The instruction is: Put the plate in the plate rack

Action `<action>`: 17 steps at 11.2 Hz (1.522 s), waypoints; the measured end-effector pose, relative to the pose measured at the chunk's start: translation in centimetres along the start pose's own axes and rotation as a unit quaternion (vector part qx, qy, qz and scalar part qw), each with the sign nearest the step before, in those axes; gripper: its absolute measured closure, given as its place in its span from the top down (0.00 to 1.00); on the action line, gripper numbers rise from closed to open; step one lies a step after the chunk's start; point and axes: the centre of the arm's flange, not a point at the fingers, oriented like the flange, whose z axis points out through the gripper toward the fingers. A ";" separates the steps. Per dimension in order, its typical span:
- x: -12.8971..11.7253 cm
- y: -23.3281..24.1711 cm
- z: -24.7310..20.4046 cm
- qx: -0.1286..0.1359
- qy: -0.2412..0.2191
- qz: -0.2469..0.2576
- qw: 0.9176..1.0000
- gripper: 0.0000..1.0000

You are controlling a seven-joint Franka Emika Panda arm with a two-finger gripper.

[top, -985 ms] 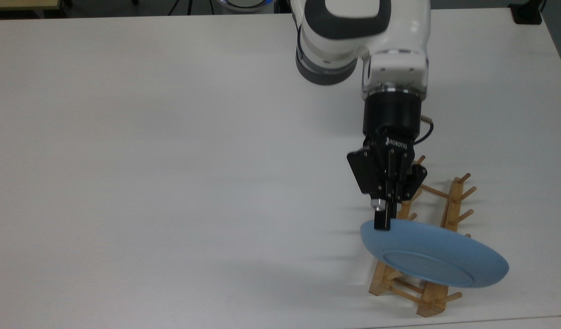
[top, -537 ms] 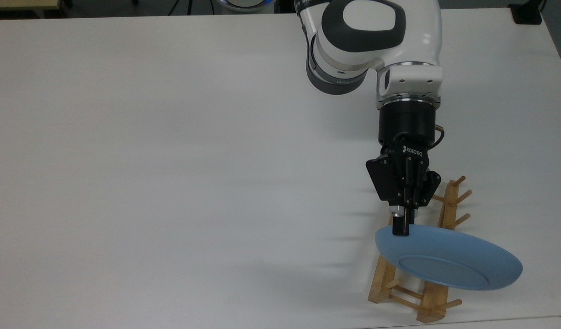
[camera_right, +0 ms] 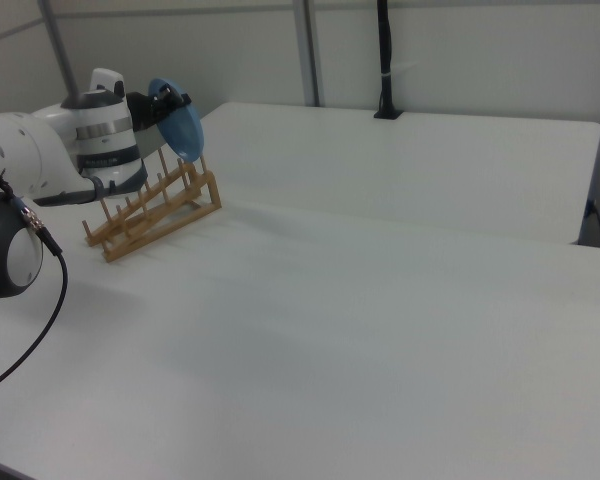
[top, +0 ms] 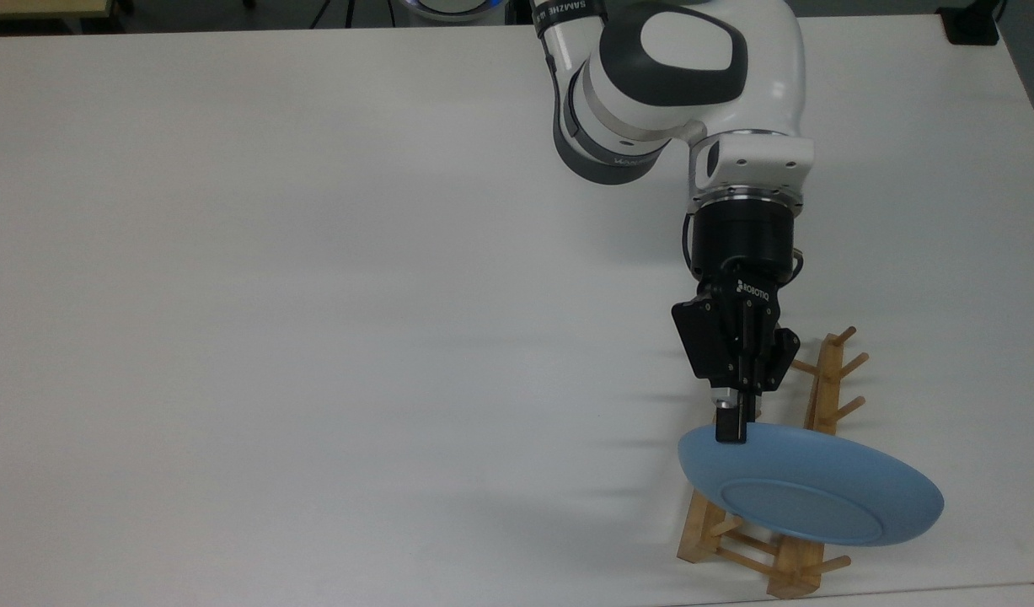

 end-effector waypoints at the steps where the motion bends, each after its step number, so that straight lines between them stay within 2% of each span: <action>1: 0.0 -0.7 -0.1 -0.002 -0.001 -0.003 1.000 0.05; 3: 0.2 -1.9 -0.3 -0.004 -0.003 -0.005 1.000 0.07; 4: 0.3 -2.0 -0.4 -0.010 -0.006 -0.005 1.000 0.15; 6: 0.5 -2.2 -0.4 -0.015 -0.007 -0.004 1.000 0.44; 7: 0.5 -2.2 -0.4 -0.020 -0.010 -0.004 1.000 0.45; 9: 0.6 -2.3 -0.4 -0.029 -0.012 -0.005 0.999 0.65; 14: 1.4 -3.2 -1.0 -0.030 -0.002 0.018 0.999 0.72; 15: 1.8 -3.7 -1.3 -0.035 0.001 0.025 0.999 0.79; 16: 2.2 -4.2 -1.7 -0.040 0.005 0.029 0.999 0.94; 17: 2.4 -4.5 -1.9 -0.042 0.007 0.036 0.998 1.00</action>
